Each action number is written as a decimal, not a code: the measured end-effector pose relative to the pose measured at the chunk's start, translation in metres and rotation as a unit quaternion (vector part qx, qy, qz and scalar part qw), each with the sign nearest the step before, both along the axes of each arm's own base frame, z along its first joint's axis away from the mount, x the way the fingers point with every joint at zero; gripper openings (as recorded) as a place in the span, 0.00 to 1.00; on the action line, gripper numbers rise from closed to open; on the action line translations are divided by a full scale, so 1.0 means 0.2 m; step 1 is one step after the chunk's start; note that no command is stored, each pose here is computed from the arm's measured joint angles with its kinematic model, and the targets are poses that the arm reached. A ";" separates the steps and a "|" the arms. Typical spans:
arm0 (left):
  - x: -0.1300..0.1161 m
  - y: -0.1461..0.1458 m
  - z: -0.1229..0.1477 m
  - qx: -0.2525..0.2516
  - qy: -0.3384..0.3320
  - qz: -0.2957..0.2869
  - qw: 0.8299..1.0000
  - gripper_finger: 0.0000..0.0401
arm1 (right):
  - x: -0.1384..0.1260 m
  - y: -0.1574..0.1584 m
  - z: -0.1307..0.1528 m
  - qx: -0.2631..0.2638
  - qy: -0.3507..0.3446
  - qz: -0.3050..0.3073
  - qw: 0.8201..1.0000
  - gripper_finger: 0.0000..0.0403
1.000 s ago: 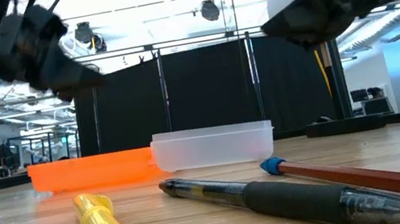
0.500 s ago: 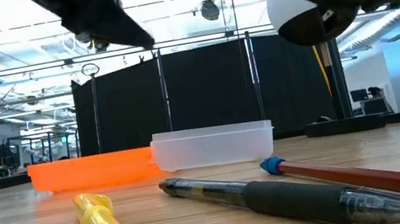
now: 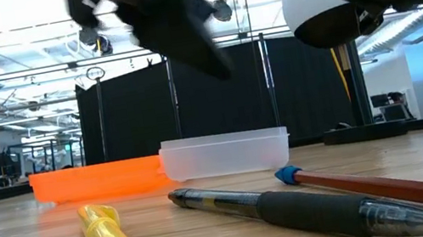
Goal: Pick & place school supplies into a supply box
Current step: Put the brown pencil into the transparent supply box
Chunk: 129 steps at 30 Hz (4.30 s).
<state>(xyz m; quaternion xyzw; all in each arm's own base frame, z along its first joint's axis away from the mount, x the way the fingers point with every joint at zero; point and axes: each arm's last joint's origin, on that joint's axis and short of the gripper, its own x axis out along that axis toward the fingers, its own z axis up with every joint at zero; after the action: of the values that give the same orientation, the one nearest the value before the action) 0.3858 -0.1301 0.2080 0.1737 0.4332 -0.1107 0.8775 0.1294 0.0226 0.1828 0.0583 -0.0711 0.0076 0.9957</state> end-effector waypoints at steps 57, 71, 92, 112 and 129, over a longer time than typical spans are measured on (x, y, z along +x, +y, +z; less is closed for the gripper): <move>0.36 -0.10 -0.36 0.145 0.055 -0.386 0.909 0.43 | 0.00 0.00 0.00 -0.023 -0.001 -0.006 1.000 0.00; 0.35 -0.05 -0.41 0.080 0.092 -0.374 0.919 0.28 | 0.00 0.00 -0.02 -0.014 0.018 -0.004 1.000 0.00; 0.29 -0.11 -0.23 0.202 0.069 -0.382 0.899 0.03 | 0.01 0.00 -0.03 -0.007 0.030 -0.004 1.000 0.00; 0.16 0.23 0.21 0.400 0.132 -0.348 0.837 0.03 | 0.01 0.00 -0.05 0.007 0.046 -0.001 0.999 0.00; 0.03 0.77 0.35 0.329 0.194 -0.398 0.834 0.03 | 0.01 0.00 -0.07 -0.021 0.067 -0.004 0.998 0.00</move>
<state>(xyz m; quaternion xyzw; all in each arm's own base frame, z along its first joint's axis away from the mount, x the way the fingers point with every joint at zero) 0.3922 0.0247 0.2782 0.5842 0.4990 -0.3330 0.5466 0.1323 0.0224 0.1690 0.0373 -0.0040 0.0015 0.9993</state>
